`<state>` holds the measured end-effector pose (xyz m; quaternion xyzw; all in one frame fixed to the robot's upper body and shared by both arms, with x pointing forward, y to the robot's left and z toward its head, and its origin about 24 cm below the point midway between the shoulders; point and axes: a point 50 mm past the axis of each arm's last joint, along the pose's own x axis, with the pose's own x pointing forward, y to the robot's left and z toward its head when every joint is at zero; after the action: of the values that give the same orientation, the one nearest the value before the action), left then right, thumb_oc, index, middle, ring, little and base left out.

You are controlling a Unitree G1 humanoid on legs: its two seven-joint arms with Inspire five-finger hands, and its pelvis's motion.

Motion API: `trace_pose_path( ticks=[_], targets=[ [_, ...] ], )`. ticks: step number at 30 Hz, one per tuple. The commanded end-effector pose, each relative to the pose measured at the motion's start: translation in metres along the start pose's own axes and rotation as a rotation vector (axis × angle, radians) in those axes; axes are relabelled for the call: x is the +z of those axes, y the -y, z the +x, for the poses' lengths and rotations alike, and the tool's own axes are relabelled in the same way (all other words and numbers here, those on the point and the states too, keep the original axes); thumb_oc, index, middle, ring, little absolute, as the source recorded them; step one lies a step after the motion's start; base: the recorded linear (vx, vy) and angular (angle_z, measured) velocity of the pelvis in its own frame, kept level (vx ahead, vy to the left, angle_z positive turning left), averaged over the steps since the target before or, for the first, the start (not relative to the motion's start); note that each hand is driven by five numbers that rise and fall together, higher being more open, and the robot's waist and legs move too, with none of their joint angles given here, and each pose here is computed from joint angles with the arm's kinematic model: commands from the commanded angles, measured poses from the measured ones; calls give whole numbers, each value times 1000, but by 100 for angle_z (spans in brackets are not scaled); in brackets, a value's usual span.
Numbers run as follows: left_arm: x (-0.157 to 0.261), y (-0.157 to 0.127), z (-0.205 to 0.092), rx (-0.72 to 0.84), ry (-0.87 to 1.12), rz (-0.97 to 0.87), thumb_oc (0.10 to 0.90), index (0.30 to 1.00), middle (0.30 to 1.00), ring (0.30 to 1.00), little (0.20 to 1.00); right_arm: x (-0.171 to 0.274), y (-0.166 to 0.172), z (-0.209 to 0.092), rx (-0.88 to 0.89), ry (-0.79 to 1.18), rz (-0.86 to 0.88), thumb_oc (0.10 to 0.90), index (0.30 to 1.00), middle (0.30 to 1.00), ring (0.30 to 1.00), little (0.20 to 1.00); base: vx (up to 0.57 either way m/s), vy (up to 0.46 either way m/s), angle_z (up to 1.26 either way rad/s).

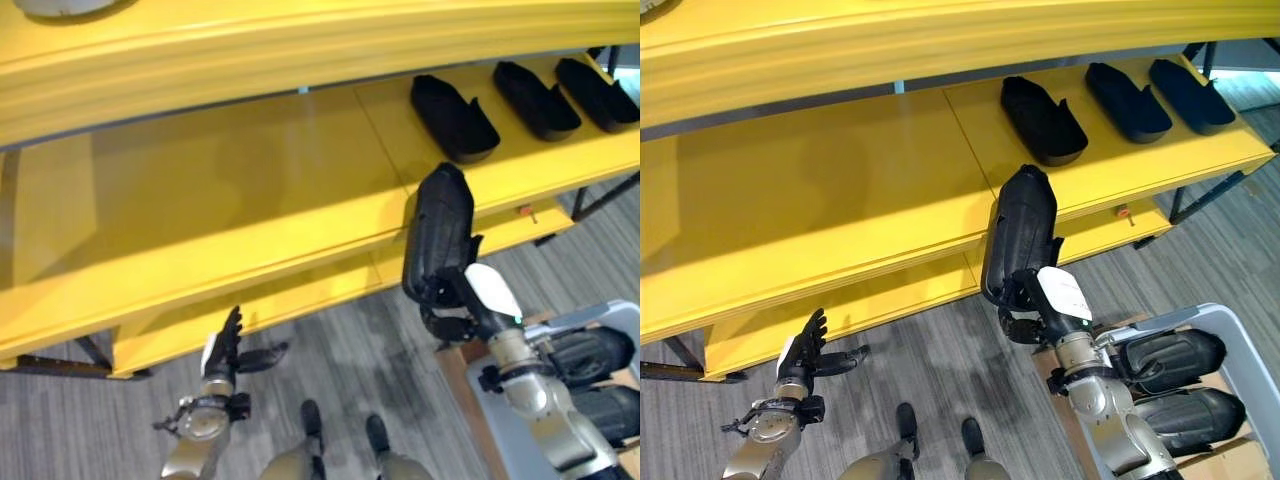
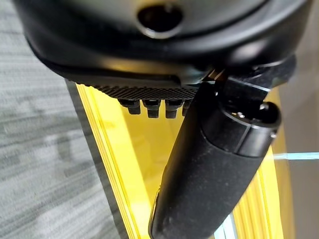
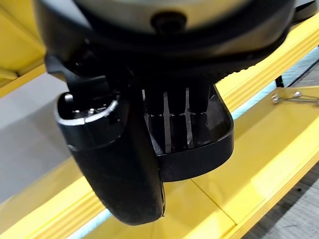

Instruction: Move parts from the plastic box to the shelf.

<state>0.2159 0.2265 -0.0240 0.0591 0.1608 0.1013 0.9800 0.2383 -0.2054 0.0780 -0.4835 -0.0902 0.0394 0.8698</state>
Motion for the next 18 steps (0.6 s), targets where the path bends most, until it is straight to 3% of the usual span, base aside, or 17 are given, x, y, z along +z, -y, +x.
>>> trace_pose_path(
  ticks=[1, 10, 18],
  targets=[
    [36, -7, 7, 23, 188, -10, 900, 1000, 1000, 1000, 1000, 41, 39, 31, -183, 252, -54, 400, 300, 300, 300, 300, 48, 150, 2],
    [51, -5, 12, -15, 237, 44, 900, 1000, 1000, 1000, 1000, 54, 47, 38, -187, 315, -84, 400, 300, 300, 300, 300, 13, 89, 15],
    [55, -11, 17, 29, 249, 52, 900, 1000, 1000, 1000, 1000, 65, 53, 50, -212, 362, -80, 400, 300, 300, 300, 300, 38, -59, -8]
  ],
)
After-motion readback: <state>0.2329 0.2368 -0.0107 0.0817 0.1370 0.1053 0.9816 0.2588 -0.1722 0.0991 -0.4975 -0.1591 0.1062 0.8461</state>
